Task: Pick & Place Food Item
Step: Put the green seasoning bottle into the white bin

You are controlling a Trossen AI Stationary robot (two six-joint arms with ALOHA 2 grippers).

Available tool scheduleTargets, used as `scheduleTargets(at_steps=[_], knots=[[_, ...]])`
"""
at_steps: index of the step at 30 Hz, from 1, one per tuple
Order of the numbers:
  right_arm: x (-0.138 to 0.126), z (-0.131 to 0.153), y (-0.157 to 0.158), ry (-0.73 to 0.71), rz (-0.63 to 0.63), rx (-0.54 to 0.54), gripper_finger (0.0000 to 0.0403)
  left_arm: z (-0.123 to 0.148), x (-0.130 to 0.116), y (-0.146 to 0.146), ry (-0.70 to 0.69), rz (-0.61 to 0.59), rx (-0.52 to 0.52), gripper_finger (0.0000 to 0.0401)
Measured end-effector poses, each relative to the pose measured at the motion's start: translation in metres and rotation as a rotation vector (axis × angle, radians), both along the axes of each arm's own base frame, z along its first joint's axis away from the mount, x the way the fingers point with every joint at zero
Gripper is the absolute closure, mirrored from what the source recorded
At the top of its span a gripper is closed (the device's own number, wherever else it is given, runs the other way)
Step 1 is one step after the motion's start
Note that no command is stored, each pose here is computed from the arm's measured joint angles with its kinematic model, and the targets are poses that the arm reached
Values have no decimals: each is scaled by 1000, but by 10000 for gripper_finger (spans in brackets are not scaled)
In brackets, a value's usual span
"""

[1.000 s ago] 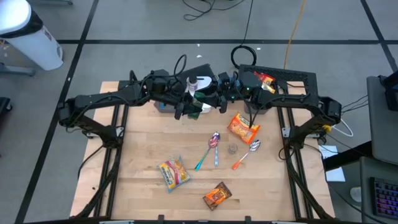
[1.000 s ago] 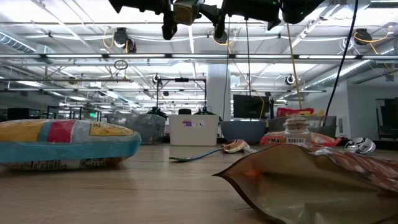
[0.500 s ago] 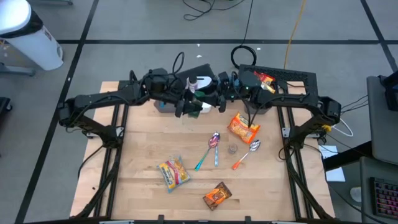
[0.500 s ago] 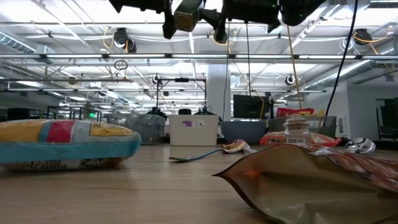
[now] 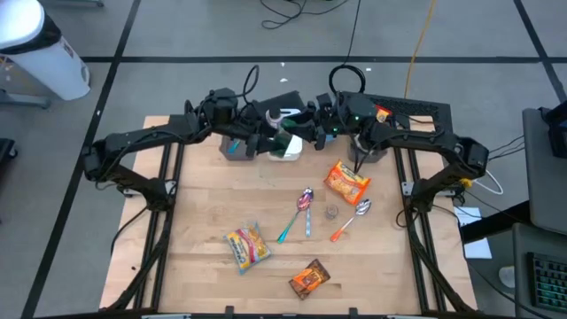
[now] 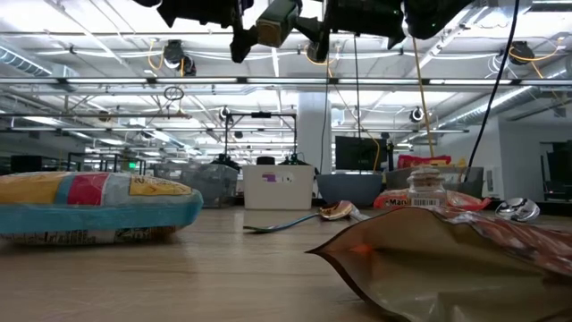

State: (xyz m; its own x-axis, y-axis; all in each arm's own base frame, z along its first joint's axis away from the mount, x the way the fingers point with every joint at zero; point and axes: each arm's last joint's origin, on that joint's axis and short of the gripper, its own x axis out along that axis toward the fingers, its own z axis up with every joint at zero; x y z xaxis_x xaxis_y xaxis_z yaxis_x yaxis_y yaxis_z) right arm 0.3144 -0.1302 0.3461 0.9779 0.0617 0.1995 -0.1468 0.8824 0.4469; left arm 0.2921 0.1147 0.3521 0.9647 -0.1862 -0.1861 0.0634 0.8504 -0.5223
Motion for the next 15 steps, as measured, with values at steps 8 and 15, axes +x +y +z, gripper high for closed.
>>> scheduleTargets(at_steps=[8,15], knots=[[-4,-1,-10,12,-14,4,202,4,-16,22,-19,-23,-28,104],[-9,-14,-23,142,-42,23,202,12,-54,39,34,69,8,108]])
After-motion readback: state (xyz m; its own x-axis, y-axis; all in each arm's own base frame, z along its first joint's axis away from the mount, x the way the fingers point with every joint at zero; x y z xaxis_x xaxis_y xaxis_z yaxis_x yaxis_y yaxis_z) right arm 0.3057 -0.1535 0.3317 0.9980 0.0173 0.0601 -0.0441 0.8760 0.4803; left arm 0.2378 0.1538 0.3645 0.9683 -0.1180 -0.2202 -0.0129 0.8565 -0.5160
